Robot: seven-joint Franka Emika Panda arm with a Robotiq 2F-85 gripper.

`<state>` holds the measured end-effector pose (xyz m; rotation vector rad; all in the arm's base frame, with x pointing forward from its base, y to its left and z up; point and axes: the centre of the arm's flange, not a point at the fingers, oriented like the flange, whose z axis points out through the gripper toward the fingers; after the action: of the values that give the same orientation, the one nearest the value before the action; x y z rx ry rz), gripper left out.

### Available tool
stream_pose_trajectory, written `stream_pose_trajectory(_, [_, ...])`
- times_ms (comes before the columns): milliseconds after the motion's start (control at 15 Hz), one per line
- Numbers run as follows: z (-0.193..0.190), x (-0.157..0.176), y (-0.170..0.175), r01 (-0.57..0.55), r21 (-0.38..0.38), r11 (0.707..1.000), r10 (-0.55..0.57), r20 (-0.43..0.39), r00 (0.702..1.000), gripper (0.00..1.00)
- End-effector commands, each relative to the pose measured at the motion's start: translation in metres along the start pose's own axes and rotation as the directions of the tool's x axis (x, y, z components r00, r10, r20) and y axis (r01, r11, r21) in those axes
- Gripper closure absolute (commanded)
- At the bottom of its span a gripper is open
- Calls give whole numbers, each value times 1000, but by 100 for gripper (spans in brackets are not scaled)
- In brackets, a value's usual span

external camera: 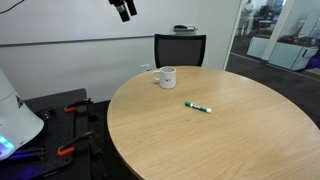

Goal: Put the marker in the mug cup

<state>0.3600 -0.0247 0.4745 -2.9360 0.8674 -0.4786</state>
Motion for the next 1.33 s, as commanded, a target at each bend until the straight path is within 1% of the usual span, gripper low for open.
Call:
stream_pose_trajectory(0, [31,40,-6,-56,-38,998,53,-57,997,0])
stream_pose_trajectory(267, [63,63,-1,-78,-33,996,74,-105,992,0])
stream_pose_trajectory(600, [96,88,0,-143,-53,988,136,-110,985,0])
stream_pose_trajectory(667, [84,68,9,-107,-44,993,102,-95,990,0])
stream_pose_trajectory(800, [91,70,10,-112,-48,993,108,-82,991,0])
stream_pose_trajectory(1200, [89,70,9,-111,-46,993,107,-86,991,0])
stream_pose_trajectory(1267, [93,74,7,-130,-44,991,126,-77,989,0])
